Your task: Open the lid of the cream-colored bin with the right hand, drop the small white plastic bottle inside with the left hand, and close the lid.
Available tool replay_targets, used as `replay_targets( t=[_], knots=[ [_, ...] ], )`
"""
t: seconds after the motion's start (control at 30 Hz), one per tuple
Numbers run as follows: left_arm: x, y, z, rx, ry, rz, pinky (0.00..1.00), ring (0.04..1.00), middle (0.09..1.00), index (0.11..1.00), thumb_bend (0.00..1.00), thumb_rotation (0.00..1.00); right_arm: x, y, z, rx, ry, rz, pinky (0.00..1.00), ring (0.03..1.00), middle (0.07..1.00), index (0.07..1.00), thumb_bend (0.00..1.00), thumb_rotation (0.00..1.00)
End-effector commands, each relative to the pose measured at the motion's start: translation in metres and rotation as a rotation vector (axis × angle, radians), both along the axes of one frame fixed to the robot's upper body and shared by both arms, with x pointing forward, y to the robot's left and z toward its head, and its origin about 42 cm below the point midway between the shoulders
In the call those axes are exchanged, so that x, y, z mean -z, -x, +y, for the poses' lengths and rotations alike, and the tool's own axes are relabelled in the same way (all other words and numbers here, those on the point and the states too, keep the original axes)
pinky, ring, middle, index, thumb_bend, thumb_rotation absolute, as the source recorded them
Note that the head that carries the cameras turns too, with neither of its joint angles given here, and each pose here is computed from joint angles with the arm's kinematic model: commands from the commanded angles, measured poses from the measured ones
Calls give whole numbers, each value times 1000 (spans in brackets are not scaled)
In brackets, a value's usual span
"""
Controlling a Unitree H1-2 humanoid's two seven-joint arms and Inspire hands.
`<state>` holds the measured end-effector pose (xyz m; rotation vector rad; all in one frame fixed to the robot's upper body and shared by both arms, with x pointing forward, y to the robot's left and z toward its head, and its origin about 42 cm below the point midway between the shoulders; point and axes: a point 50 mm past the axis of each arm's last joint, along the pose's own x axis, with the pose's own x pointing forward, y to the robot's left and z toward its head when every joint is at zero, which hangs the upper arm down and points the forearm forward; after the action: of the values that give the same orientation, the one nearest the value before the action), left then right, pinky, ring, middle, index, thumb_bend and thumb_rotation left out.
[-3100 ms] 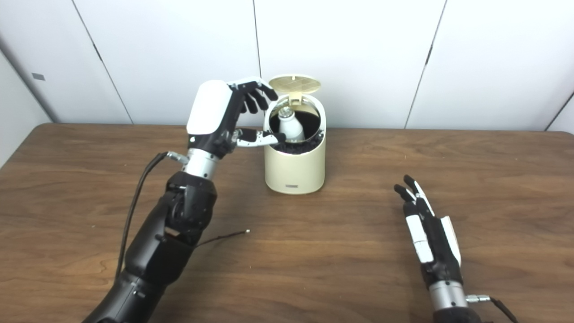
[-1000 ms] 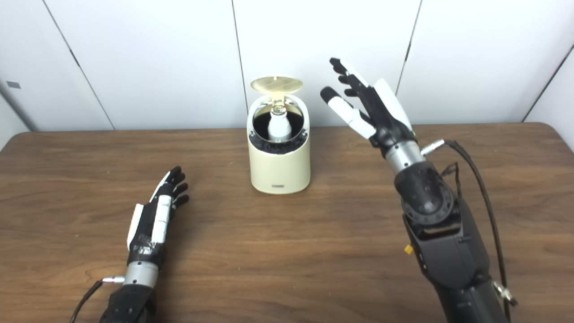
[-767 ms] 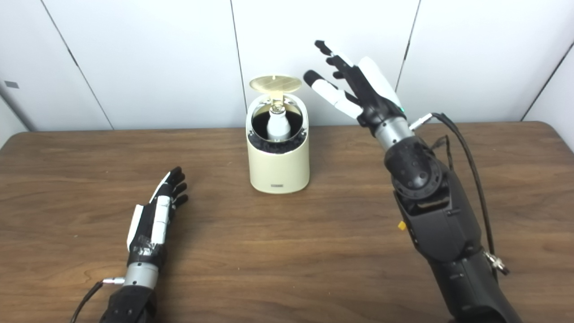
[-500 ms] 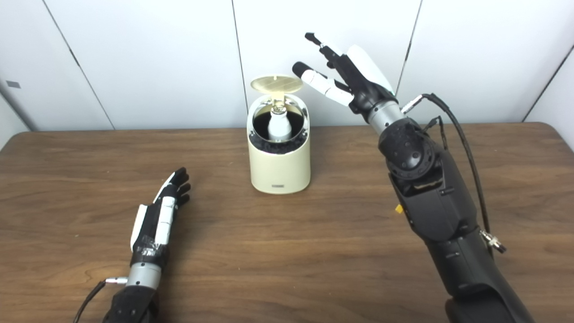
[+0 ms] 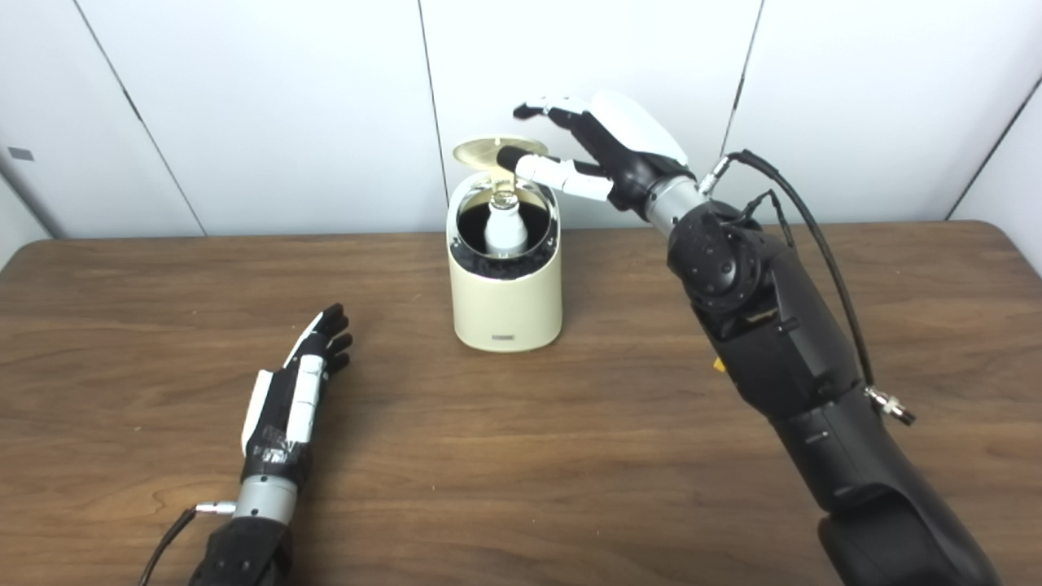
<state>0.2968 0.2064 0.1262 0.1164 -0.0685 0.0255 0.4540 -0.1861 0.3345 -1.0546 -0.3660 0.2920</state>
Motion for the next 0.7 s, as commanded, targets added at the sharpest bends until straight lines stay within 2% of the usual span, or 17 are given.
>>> replay_targets(
  t=[0.0, 0.4, 0.67],
  knots=[
    [-7, -4, -11, 31, -7, -20, 879, 919, 923, 931, 642, 1000, -33, 1, 3, -24, 16, -113, 977, 999, 966, 799, 620, 1000],
    [-8, -5, -15, 31, -15, -31, 880, 917, 920, 920, 642, 1000, -23, 6, 2, -26, 44, -79, 997, 1000, 1000, 773, 661, 1000],
    [-7, -5, -16, 34, -29, -24, 880, 923, 928, 931, 640, 1000, -14, 10, -3, -28, 62, -65, 946, 1000, 1000, 776, 643, 1000]
  ],
)
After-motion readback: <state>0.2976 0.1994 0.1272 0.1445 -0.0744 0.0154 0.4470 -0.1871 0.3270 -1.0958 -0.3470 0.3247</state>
